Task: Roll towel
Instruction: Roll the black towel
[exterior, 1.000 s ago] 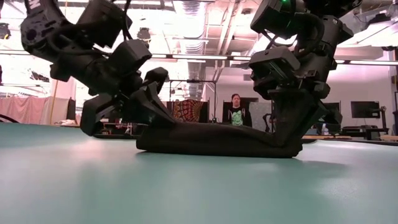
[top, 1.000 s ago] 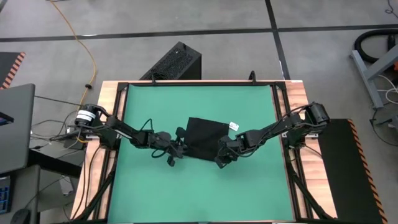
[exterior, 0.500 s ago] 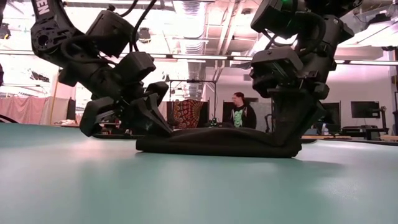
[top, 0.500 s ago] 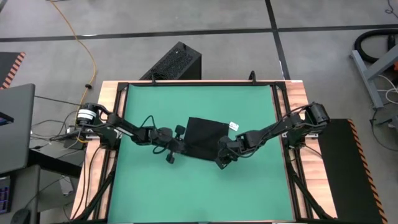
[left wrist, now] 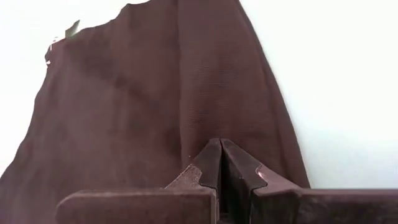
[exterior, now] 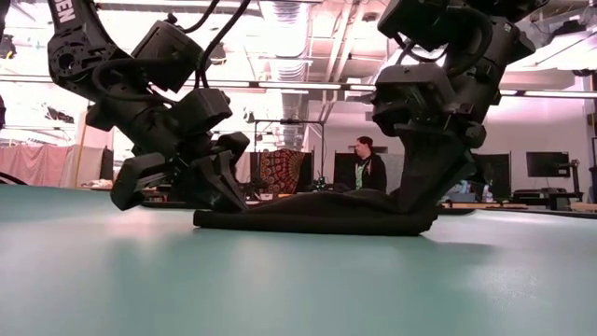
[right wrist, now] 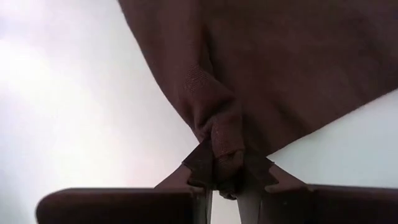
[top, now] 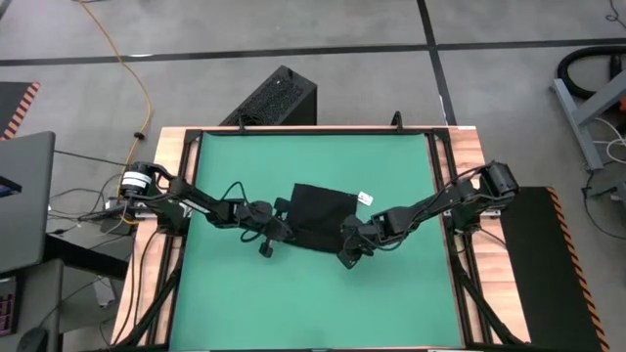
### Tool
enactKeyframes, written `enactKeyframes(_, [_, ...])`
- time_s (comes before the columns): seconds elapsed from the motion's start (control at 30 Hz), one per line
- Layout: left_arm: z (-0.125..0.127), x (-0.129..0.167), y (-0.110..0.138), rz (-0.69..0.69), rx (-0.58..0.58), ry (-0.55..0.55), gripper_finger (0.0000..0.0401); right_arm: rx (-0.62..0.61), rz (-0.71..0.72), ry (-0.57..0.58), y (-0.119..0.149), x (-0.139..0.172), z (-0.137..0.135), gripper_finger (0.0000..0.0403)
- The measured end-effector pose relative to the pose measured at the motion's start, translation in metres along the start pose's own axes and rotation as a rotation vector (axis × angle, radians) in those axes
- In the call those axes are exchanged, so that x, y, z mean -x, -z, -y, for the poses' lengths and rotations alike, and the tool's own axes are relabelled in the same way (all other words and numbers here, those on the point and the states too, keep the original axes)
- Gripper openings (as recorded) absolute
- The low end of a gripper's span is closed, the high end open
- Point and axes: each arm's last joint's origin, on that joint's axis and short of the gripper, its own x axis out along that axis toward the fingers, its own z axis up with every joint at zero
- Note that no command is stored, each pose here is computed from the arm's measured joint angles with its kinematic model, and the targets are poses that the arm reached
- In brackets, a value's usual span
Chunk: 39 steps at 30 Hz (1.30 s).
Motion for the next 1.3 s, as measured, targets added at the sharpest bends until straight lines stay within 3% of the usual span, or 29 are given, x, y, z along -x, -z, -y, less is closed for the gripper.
enactKeyframes(0.8, [0.001,0.0,0.003,-0.03,0.0,0.015,0.0,0.107,-0.039,0.015,0.009,0.001,-0.002,0.0072])
enactKeyframes(0.93, [0.001,0.0,0.003,-0.03,0.0,0.015,0.0,0.105,-0.042,0.019,0.008,0.001,-0.001,0.0106])
enactKeyframes(1.13, [0.001,0.0,0.003,-0.028,0.0,0.014,0.0,0.067,-0.044,0.008,-0.002,0.003,0.004,0.0188])
enactKeyframes(1.3, [0.001,0.0,0.003,-0.027,-0.001,0.013,0.0,0.07,0.005,-0.024,-0.011,0.018,0.004,0.0215])
